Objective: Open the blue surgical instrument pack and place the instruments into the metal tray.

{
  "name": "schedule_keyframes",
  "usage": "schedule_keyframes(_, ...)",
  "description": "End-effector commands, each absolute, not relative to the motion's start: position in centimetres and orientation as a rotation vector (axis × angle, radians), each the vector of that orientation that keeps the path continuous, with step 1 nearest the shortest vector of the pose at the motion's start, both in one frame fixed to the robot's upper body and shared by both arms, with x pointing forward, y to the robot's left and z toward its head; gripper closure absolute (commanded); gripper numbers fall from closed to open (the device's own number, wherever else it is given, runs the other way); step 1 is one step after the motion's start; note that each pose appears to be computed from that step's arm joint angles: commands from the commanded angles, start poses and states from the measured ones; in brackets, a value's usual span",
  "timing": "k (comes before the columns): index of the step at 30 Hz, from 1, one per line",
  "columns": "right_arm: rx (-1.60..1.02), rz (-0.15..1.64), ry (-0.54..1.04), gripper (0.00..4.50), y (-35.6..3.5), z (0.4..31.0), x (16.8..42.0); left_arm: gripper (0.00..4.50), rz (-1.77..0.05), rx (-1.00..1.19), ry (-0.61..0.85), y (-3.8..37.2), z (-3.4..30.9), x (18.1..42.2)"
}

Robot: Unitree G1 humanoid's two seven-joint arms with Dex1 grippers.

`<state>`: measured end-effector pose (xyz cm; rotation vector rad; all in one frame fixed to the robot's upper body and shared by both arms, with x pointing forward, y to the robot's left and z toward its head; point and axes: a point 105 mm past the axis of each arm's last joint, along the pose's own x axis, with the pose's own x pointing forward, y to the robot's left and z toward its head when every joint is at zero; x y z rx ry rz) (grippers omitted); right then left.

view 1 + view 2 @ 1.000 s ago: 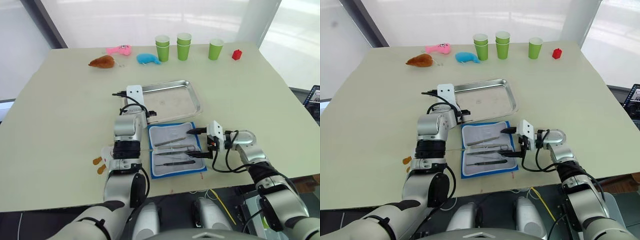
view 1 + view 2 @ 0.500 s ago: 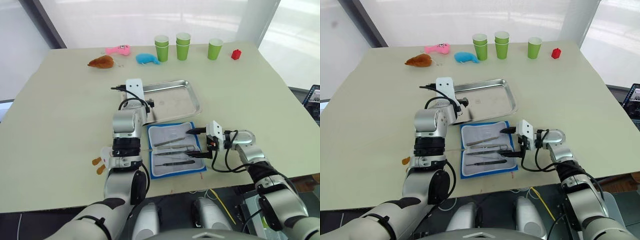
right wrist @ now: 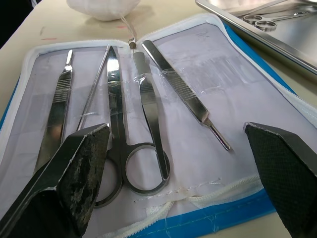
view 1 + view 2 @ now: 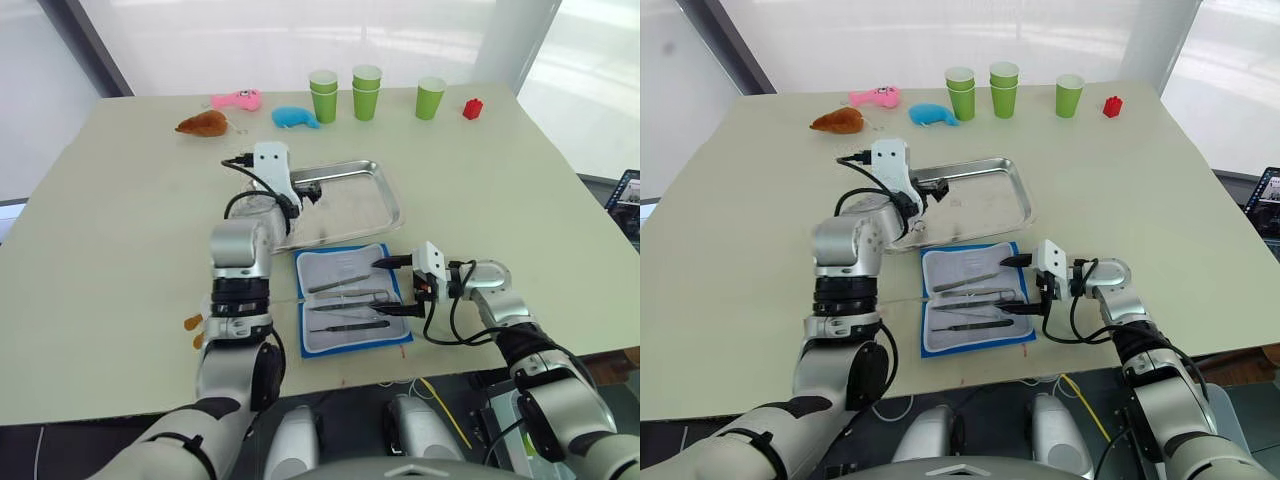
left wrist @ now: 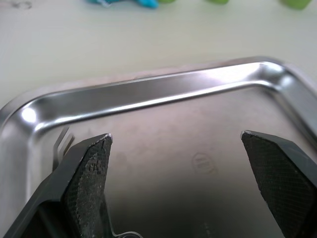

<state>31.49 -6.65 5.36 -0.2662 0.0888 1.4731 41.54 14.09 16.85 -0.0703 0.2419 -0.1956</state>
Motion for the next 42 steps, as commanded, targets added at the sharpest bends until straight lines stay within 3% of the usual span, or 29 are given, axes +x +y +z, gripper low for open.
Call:
schedule_keyframes(1,-0.237,1.504,0.299,0.00,-6.8,0.7,29.4,0.09,-0.428,-0.039,0.108,13.0,19.5,40.3)
schedule_keyframes(9,-0.238,1.500,0.295,0.00,-6.7,0.8,29.5,0.09,-0.983,0.103,0.090,12.9,19.5,35.7)
schedule_keyframes(16,-0.243,1.495,0.288,0.00,-6.7,0.9,29.6,0.09,-1.220,0.465,0.118,16.6,18.6,33.2)
schedule_keyframes(22,-0.246,1.488,0.285,0.00,-6.8,0.9,29.7,0.09,-1.458,0.498,0.132,18.7,19.6,29.7)
schedule_keyframes(30,-0.246,1.486,0.292,0.00,-7.3,0.9,29.6,0.09,-1.649,0.533,0.280,20.1,19.9,24.8)
schedule_keyframes(42,-0.257,1.528,0.284,0.00,-7.6,1.0,29.2,0.09,-1.729,0.515,0.240,19.2,19.8,23.9)
